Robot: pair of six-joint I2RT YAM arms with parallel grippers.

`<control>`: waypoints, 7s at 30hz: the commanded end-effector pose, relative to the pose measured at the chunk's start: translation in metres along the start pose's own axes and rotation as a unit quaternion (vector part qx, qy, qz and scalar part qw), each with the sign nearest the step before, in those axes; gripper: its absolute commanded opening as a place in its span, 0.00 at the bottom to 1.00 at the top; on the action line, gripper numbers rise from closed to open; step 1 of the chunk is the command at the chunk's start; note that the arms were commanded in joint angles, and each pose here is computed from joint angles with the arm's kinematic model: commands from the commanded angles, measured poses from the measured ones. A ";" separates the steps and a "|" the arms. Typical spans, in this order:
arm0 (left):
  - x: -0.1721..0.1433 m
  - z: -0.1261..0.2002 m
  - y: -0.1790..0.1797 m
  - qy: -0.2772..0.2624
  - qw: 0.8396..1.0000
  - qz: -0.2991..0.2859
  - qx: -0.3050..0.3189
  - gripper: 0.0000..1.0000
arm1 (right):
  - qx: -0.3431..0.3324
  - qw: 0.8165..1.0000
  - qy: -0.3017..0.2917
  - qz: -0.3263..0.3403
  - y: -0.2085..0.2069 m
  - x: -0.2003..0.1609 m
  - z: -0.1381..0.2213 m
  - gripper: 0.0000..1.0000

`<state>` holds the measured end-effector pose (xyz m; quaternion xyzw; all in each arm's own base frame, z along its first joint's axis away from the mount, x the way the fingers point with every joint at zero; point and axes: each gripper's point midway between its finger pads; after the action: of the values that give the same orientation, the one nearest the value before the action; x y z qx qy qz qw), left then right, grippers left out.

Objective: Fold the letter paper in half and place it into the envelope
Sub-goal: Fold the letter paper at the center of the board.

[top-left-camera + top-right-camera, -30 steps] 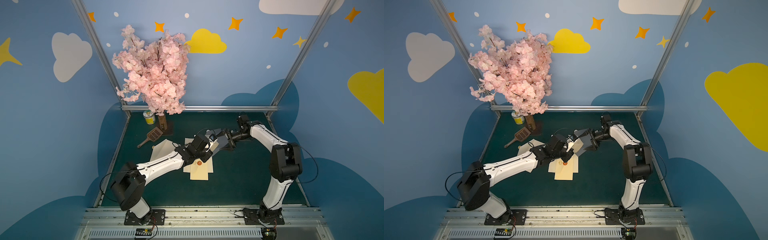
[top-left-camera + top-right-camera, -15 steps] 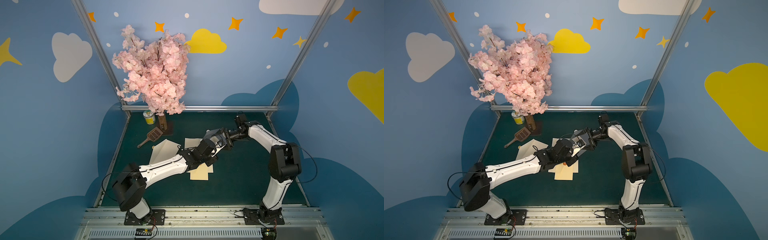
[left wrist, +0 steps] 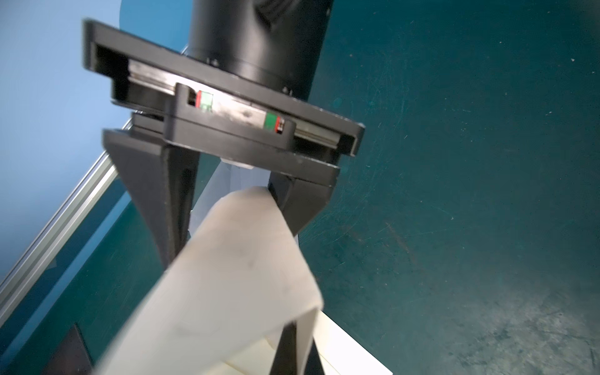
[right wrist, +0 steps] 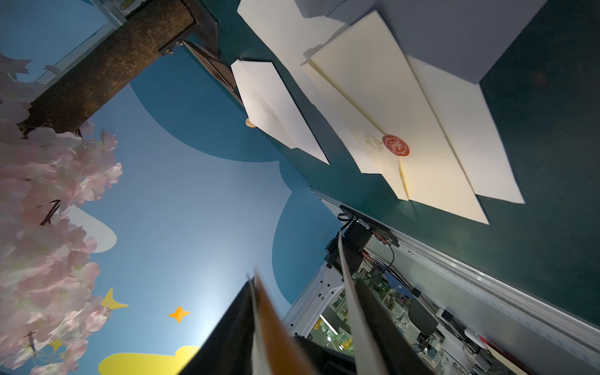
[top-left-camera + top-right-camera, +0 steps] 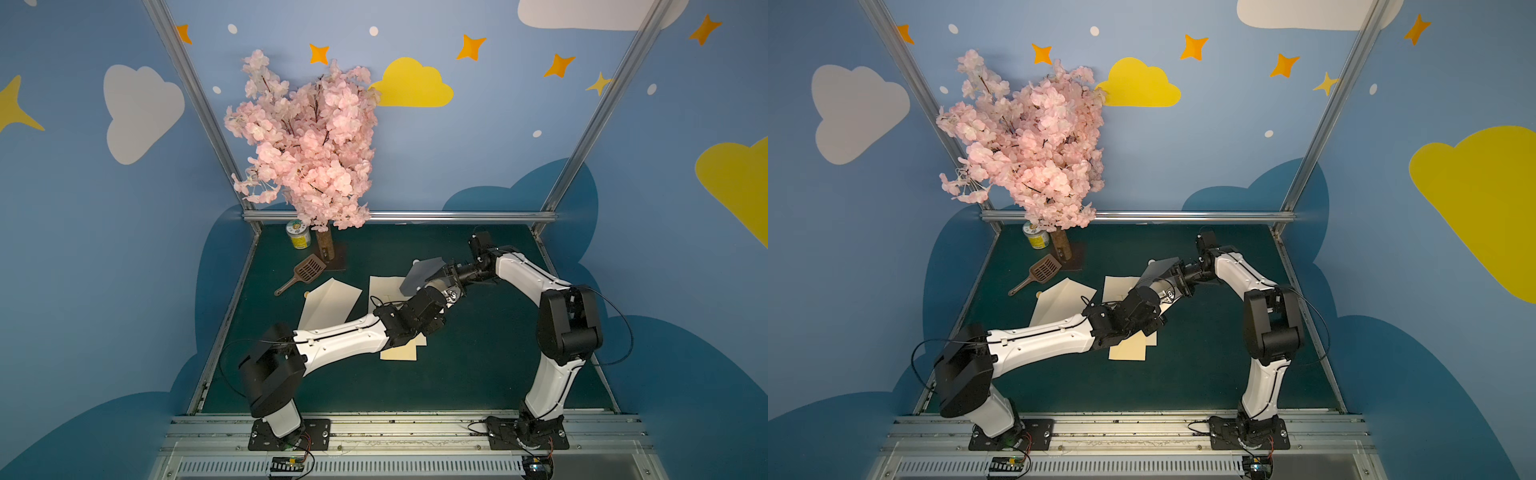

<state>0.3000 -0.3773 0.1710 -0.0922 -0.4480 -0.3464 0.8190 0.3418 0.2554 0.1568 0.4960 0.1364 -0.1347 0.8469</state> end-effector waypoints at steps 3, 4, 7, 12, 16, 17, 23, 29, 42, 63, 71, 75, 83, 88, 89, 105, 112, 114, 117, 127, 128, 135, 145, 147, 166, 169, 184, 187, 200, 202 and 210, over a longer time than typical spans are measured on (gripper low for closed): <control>0.019 0.006 0.012 -0.023 0.999 0.021 0.033 0.21 | -0.004 1.000 -0.011 0.015 0.000 0.000 0.011 0.17; 0.021 0.007 0.015 -0.024 0.999 0.023 0.039 0.27 | -0.008 1.000 -0.014 0.018 -0.001 0.001 0.014 0.12; 0.023 0.013 0.024 -0.024 0.998 0.032 0.058 0.62 | -0.018 0.999 -0.020 0.026 -0.006 0.005 0.020 0.00; 0.016 0.025 0.046 -0.007 0.994 0.084 0.067 1.00 | -0.028 0.998 -0.029 0.038 -0.015 0.012 0.030 0.00; 0.004 0.033 0.062 0.020 0.987 0.153 0.034 1.00 | -0.043 0.997 -0.025 0.057 -0.021 0.013 0.034 0.00; 0.003 0.035 0.066 0.025 0.985 0.168 0.028 1.00 | -0.048 0.997 -0.023 0.064 -0.022 0.013 0.035 0.00; 0.003 0.041 0.076 0.038 0.961 0.267 -0.061 1.00 | -0.055 0.987 -0.020 0.147 -0.017 0.012 0.041 0.00; 0.013 0.039 0.060 0.055 0.933 0.315 -0.166 1.00 | -0.022 0.970 -0.025 0.239 0.004 0.008 0.044 0.00; 0.034 0.035 0.057 0.040 0.846 0.419 -0.328 0.94 | 0.051 0.935 0.010 0.350 0.036 -0.022 0.025 0.00; 0.036 0.013 0.066 0.044 0.766 0.476 -0.430 0.75 | 0.116 0.907 0.034 0.404 0.062 -0.054 0.000 0.00; 0.031 0.010 0.073 0.041 0.751 0.492 -0.437 0.36 | 0.120 0.905 0.037 0.407 0.065 -0.055 -0.002 0.00; 0.031 0.009 0.077 0.037 0.746 0.499 -0.439 0.25 | 0.117 0.906 0.034 0.406 0.064 -0.054 -0.002 0.00; 0.030 0.010 0.078 0.030 0.731 0.505 -0.457 0.21 | 0.115 0.909 0.027 0.399 0.065 -0.048 -0.003 0.00; 0.026 0.007 0.086 0.020 0.720 0.524 -0.454 0.19 | 0.120 0.908 0.027 0.400 0.067 -0.046 -0.003 0.00; 0.026 0.006 0.090 0.016 0.717 0.530 -0.452 0.20 | 0.118 0.908 0.027 0.401 0.067 -0.047 -0.003 0.00; 0.028 -0.001 0.097 0.010 0.686 0.548 -0.479 0.12 | 0.112 0.908 0.026 0.403 0.066 -0.048 -0.007 0.00; 0.031 0.001 0.098 0.005 0.674 0.550 -0.492 0.03 | 0.099 0.913 0.019 0.394 0.061 -0.042 -0.008 0.00; 0.030 0.002 0.098 0.004 0.673 0.552 -0.492 0.03 | 0.096 0.915 0.016 0.391 0.060 -0.040 -0.007 0.00; 0.029 0.002 0.102 0.000 0.674 0.554 -0.489 0.03 | 0.089 0.919 0.013 0.384 0.056 -0.036 -0.006 0.07; 0.030 -0.001 0.107 -0.004 0.667 0.568 -0.481 0.10 | 0.080 0.926 0.003 0.370 0.049 -0.031 -0.004 0.00; 0.029 -0.001 0.107 -0.005 0.666 0.570 -0.482 0.19 | 0.077 0.927 0.001 0.366 0.048 -0.030 -0.004 0.00; 0.023 0.004 0.101 -0.001 0.660 0.573 -0.485 0.60 | 0.103 0.941 -0.045 0.319 0.044 -0.001 0.014 0.00; 0.016 0.002 0.083 0.022 0.654 0.569 -0.499 0.72 | 0.163 0.932 -0.047 0.321 0.066 0.008 0.018 0.00; 0.019 0.000 0.081 0.026 0.654 0.564 -0.503 0.72 | 0.167 0.931 -0.041 0.323 0.068 0.007 0.015 0.00; 0.031 -0.014 0.078 0.041 0.654 0.554 -0.513 0.54 | 0.177 0.921 -0.006 0.347 0.084 -0.005 0.002 0.00; 0.033 -0.017 0.079 0.042 0.653 0.554 -0.515 0.51 | 0.178 0.919 0.001 0.351 0.085 -0.010 -0.001 0.00; 0.034 -0.024 0.113 -0.014 0.670 0.613 -0.419 0.03 | 0.109 0.959 -0.099 0.242 0.067 0.010 0.007 0.90; 0.036 -0.023 0.127 -0.037 0.681 0.632 -0.368 0.03 | 0.116 0.964 -0.120 0.209 0.062 0.012 0.002 0.90; 0.016 -0.029 0.180 -0.129 0.659 0.718 -0.181 0.03 | 0.271 0.931 -0.164 0.181 0.105 0.013 -0.026 0.65; 0.014 -0.031 0.183 -0.137 0.654 0.725 -0.166 0.03 | 0.274 0.932 -0.159 0.178 0.106 0.012 -0.032 0.62; 0.021 -0.034 0.173 -0.150 0.662 0.719 -0.152 0.03 | 0.266 0.936 -0.152 0.173 0.102 0.013 -0.046 0.31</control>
<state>0.4387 -0.2742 0.1939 -0.5685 -0.2839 0.3035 0.7100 0.3821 0.3404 0.1992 0.6811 -0.1051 -0.1039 0.7171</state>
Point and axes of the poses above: each gripper's point midway between its finger pads, its own z axis back along the fingers, its own y axis along the line the jaws close on, x = y × z, and after that the axes turned 15 degrees about z, right-handed
